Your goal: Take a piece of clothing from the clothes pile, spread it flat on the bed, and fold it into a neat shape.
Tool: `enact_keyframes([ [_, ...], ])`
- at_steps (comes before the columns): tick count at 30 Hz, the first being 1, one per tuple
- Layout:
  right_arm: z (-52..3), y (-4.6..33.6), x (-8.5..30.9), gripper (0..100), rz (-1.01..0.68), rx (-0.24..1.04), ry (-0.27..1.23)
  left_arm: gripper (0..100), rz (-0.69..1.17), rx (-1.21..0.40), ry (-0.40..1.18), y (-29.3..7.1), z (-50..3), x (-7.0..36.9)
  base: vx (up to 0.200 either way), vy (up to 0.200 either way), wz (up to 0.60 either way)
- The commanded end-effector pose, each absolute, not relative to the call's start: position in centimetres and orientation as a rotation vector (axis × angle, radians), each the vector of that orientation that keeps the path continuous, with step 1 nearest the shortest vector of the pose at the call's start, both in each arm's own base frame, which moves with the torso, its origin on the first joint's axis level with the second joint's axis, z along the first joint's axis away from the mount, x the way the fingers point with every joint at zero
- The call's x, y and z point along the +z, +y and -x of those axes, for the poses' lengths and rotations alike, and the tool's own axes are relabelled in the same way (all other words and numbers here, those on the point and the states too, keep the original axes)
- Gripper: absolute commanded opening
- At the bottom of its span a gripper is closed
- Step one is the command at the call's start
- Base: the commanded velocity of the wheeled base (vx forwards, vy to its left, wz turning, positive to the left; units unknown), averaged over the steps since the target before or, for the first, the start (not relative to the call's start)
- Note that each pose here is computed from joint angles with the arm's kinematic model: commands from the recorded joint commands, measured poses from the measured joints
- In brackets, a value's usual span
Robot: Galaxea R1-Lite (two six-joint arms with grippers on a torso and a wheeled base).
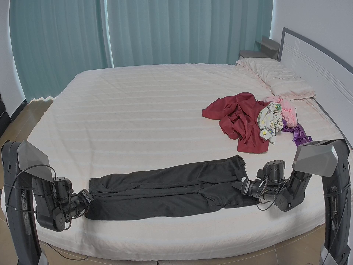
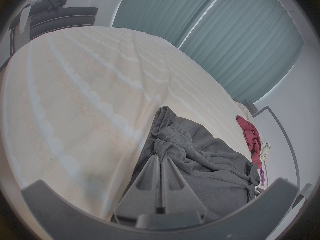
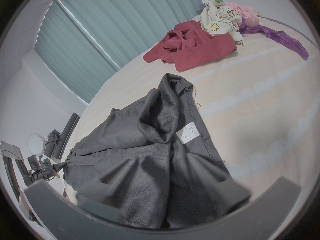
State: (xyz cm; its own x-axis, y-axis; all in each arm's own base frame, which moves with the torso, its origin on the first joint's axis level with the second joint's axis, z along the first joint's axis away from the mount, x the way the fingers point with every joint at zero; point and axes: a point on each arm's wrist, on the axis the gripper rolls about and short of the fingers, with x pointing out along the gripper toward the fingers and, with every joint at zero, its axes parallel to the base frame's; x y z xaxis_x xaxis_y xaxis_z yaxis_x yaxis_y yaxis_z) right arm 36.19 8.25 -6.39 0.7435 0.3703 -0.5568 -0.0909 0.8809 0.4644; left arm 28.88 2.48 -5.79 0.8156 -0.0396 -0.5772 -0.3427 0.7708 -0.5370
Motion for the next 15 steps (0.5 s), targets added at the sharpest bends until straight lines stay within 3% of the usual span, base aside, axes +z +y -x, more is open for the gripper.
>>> enact_keyframes([
  [1, -36.3, 8.2, -6.7, 0, -0.435, 0.254, 0.692, 0, 0.680, 0.178, 0.605, 2.5, -28.9, -5.8, 0.000, 0.000, 0.00],
  [15, -36.9, 6.5, -6.4, 0, -0.456, 0.199, 0.645, 0, 0.665, 0.197, 0.601, 2.5, -28.9, -5.9, 0.000, 0.000, 0.00],
])
